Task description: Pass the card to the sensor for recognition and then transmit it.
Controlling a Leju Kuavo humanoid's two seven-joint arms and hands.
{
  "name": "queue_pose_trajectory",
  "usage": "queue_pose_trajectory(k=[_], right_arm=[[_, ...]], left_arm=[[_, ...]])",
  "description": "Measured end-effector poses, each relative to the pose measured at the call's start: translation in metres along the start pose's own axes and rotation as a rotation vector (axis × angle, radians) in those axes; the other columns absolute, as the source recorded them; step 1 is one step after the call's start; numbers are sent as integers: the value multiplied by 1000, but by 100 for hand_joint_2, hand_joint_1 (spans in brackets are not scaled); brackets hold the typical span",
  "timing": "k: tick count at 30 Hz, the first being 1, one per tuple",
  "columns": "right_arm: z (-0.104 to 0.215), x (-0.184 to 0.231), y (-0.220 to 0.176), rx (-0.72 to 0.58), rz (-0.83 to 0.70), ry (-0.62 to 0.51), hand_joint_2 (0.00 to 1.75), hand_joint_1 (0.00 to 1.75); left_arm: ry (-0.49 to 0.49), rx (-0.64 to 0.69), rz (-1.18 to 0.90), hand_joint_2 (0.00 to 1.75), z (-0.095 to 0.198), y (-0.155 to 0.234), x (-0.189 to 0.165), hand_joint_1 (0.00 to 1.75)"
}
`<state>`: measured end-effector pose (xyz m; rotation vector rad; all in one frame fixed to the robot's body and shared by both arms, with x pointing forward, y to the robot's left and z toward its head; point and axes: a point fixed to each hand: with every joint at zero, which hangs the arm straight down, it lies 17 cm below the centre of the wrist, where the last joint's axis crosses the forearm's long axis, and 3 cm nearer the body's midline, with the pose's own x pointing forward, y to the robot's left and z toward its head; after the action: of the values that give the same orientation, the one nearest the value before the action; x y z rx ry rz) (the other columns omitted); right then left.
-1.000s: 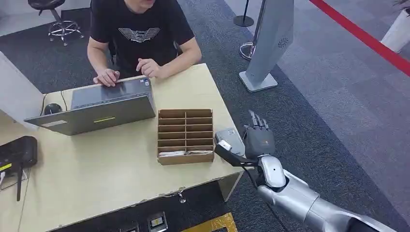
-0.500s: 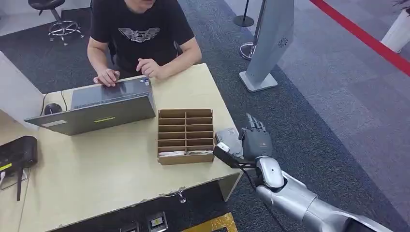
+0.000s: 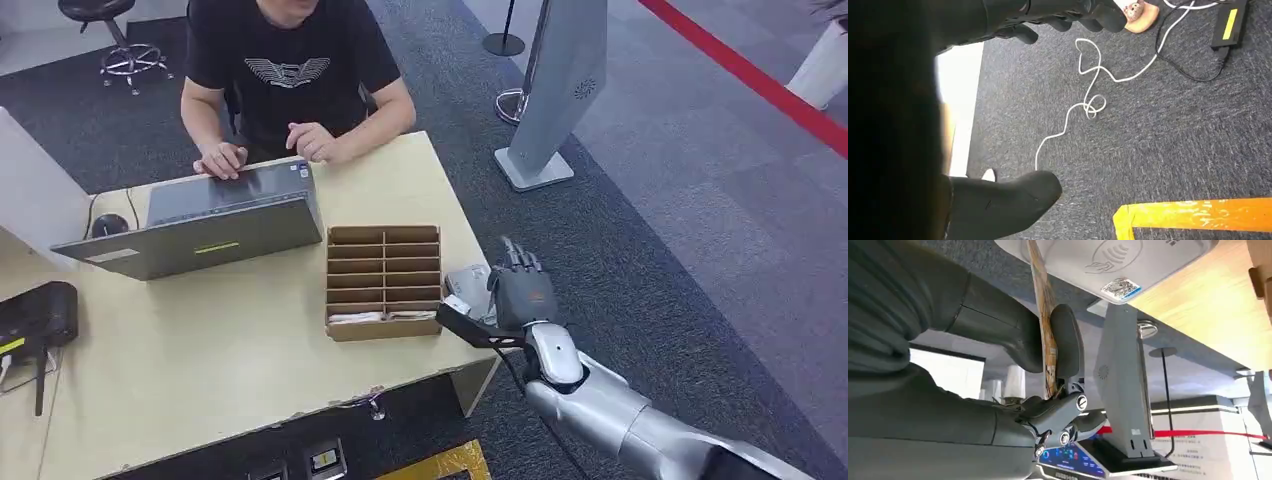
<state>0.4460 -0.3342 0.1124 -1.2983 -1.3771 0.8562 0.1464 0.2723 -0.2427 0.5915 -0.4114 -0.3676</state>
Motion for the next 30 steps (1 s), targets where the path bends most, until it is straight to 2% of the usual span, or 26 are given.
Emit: queue_pose_trajectory(k=[5,11,23,30], right_arm=[[0,3,0,-11,-4,-7,175,175],[0,3,-13,-83,45,-7,175,175],[-12,19,-117,-382,110,-64,175,175],[-17,55,-174,-498,99,-150,175,175]], left_arm=[[1,2,1,175,0,1,0,0],[-4,4,-7,175,0,1,0,0],[-3,9,-10,175,0,2,0,0],[-5,7,-10,175,1,0,1,0]])
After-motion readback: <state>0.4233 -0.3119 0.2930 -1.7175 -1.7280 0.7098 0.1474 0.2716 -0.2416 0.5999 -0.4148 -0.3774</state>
